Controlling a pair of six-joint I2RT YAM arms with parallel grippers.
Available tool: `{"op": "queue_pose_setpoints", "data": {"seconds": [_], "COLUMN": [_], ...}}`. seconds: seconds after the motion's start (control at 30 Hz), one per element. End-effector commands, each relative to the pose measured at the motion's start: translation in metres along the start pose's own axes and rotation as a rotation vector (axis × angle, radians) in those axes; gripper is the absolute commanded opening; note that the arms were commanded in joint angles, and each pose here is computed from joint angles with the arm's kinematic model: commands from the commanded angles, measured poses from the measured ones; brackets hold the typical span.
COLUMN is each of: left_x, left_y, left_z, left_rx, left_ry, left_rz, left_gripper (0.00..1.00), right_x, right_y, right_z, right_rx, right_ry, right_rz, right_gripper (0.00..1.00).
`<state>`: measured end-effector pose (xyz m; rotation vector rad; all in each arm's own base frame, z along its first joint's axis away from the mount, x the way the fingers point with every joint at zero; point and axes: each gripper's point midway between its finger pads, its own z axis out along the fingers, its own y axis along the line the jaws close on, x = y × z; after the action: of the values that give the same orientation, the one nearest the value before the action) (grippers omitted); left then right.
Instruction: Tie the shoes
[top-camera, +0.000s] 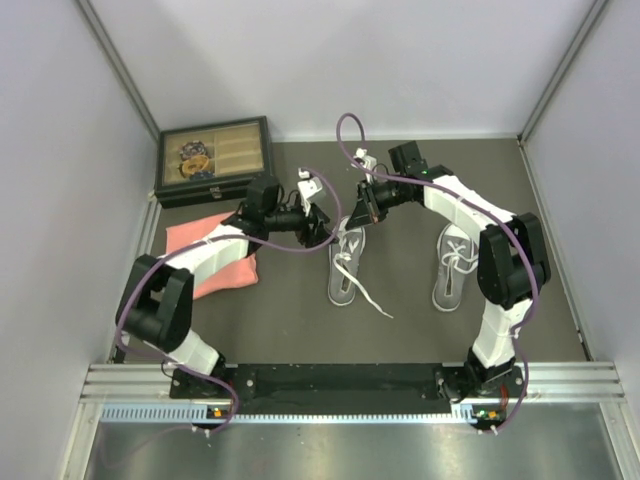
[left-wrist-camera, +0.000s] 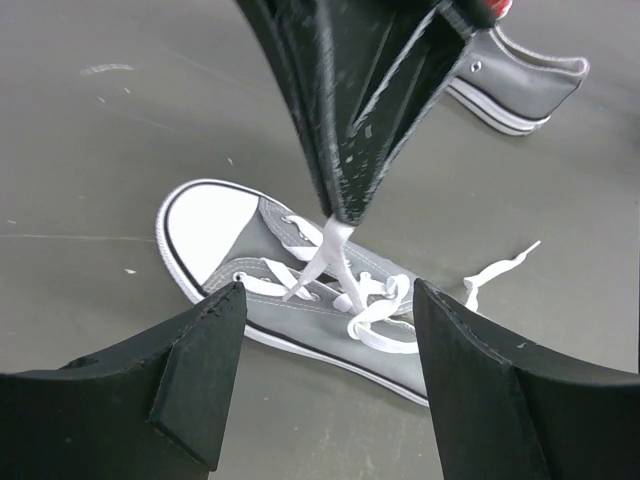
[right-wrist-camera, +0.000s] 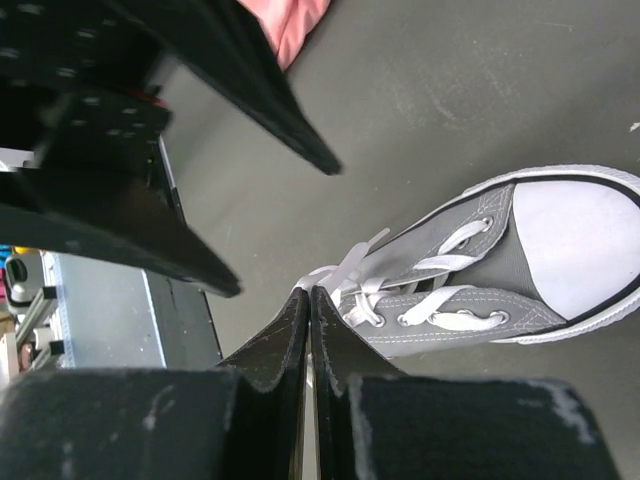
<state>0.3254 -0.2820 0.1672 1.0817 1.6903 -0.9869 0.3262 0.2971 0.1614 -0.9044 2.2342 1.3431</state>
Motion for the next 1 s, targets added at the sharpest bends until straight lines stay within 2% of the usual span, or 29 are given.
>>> {"op": "queue_pose_setpoints", "data": {"seconds": [0.0, 0.1, 0.3, 0.43, 0.47, 0.53, 0.57, 0.7, 0.8, 0.83, 0.87, 0.93, 0.97], "left_x": [-0.02, -0.01, -0.007, -0.007, -0.007, -0.006, -0.005, -0.004, 0.0, 0.002, 0.003, 0.006, 0.009], "left_y": [0.003, 0.007, 0.007, 0.002, 0.0, -0.002, -0.003, -0.002, 0.0, 0.0, 0.0, 0.003, 0.003], "left_z": [0.012, 0.023, 0.038, 0.042, 0.041, 0.041, 0.041, 0.042, 0.041, 0.04, 0.04, 0.037, 0.036], "left_rx": [0.052, 0.07, 0.101, 0.123, 0.127, 0.132, 0.135, 0.131, 0.112, 0.109, 0.104, 0.081, 0.077], "left_ry": [-0.077, -0.06, -0.066, -0.067, -0.07, -0.069, -0.07, -0.074, -0.068, -0.065, -0.062, -0.054, -0.048], "left_rz": [0.06, 0.051, 0.06, 0.049, 0.046, 0.032, 0.03, 0.006, -0.011, -0.018, -0.025, -0.055, -0.07], "left_gripper": [0.69, 0.66, 0.54, 0.38, 0.31, 0.26, 0.19, 0.0, 0.0, 0.0, 0.0, 0.0, 0.0], "right_x": [-0.019, -0.018, -0.02, -0.02, -0.02, -0.02, -0.02, -0.02, -0.017, -0.015, -0.015, -0.001, -0.001], "right_y": [0.017, 0.019, 0.023, 0.024, 0.025, 0.025, 0.026, 0.025, 0.022, 0.02, 0.017, 0.013, 0.016], "right_z": [0.0, 0.001, 0.0, 0.0, 0.0, 0.0, 0.0, 0.0, -0.004, -0.007, -0.014, -0.021, -0.032], "right_rx": [-0.047, -0.052, -0.063, -0.066, -0.068, -0.07, -0.071, -0.067, -0.031, -0.012, 0.017, 0.044, 0.07], "right_ry": [-0.025, -0.021, -0.022, -0.024, -0.022, -0.022, -0.024, -0.023, -0.013, -0.01, -0.019, -0.013, -0.035], "right_rz": [-0.098, -0.102, -0.107, -0.111, -0.109, -0.106, -0.106, -0.094, -0.082, -0.079, -0.08, -0.073, -0.103], "right_gripper": [0.0, 0.0, 0.0, 0.0, 0.0, 0.0, 0.0, 0.0, 0.16, 0.31, 0.38, 0.5, 0.51]}}
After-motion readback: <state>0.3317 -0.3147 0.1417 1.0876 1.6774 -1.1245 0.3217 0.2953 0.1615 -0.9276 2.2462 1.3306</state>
